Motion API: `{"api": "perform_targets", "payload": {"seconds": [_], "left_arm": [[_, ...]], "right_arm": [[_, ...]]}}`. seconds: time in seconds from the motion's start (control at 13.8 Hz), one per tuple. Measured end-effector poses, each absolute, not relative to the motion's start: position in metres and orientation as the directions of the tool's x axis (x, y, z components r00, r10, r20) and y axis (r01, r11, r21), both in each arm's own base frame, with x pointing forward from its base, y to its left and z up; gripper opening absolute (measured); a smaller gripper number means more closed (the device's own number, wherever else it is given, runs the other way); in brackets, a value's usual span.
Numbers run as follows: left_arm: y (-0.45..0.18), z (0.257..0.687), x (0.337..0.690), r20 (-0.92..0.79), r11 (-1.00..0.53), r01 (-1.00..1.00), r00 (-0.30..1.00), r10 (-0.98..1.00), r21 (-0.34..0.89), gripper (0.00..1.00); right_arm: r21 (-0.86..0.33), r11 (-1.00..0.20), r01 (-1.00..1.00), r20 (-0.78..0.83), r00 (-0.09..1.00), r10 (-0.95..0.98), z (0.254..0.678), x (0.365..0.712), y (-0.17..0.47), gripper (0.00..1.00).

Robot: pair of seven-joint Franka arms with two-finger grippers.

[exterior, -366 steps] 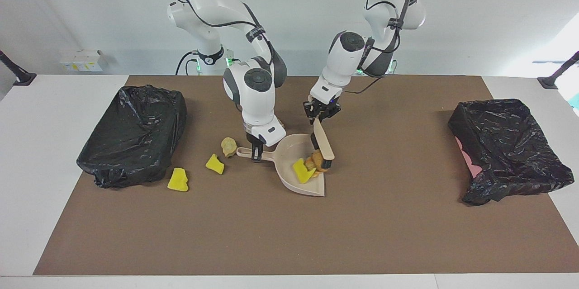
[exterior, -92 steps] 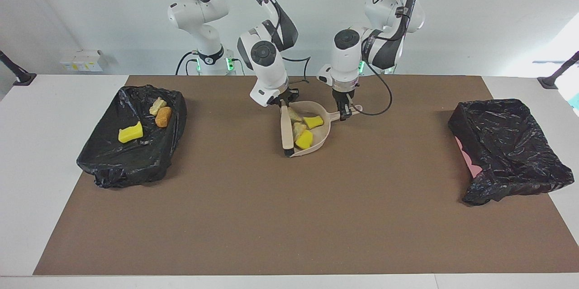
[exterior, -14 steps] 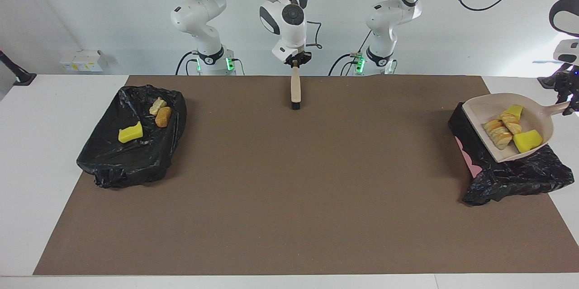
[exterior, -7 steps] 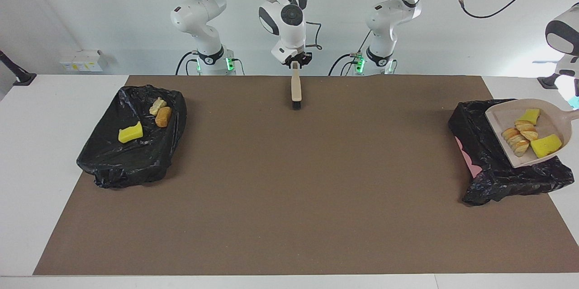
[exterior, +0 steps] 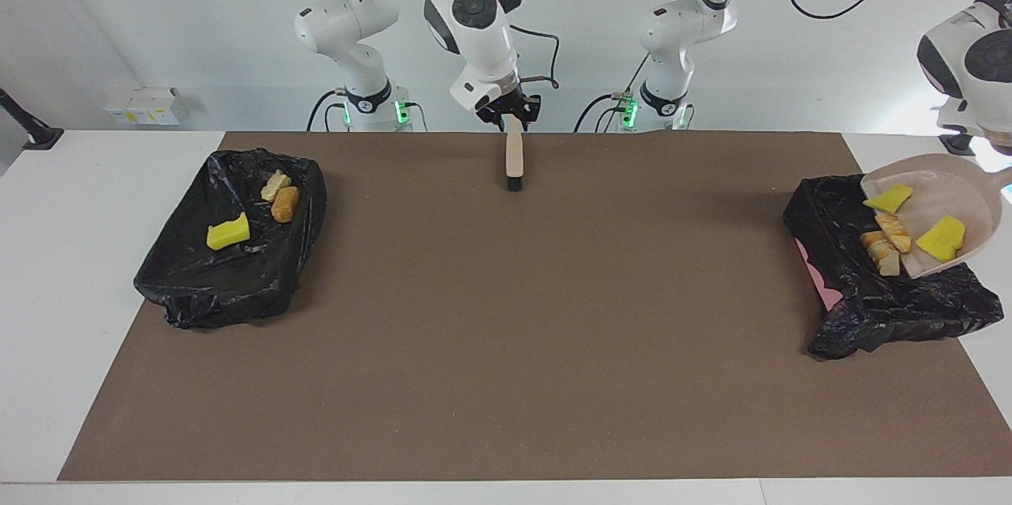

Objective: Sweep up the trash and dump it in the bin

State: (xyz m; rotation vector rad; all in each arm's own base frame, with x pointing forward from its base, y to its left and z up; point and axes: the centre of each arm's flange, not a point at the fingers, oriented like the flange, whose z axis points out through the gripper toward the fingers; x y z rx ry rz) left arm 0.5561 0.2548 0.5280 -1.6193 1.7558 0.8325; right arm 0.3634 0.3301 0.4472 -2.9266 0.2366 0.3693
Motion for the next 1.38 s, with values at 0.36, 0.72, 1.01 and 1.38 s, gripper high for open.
{"api": "perform_targets", "payload": {"seconds": [0.36, 0.72, 1.01, 1.38], "left_arm": [[0.225, 0.569, 0.556, -0.903, 0.093, -0.995, -0.075, -0.424, 0.04, 0.31], [0.183, 0.582, 0.557, -0.943, 0.035, -0.999, -0.037, -0.33, 0.027, 0.31], [0.128, 0.581, 0.56, -0.945, -0.009, -1.0, 0.015, -0.328, -0.013, 0.31], [0.028, 0.557, 0.548, -0.836, -0.162, -0.979, 0.194, -0.514, -0.127, 0.31]], "right_arm": [[-0.198, -0.945, -0.261, -0.179, 0.957, -0.227, 0.549, 0.452, 0.225, 1.0], [-0.107, -0.983, -0.151, -0.068, 0.987, -0.144, 0.604, 0.487, 0.158, 1.0], [0.017, -0.988, -0.154, -0.095, 0.983, -0.155, 0.631, 0.518, 0.138, 1.0], [0.046, -0.973, -0.228, -0.116, 0.966, -0.232, 0.633, 0.548, 0.095, 1.0]]}}
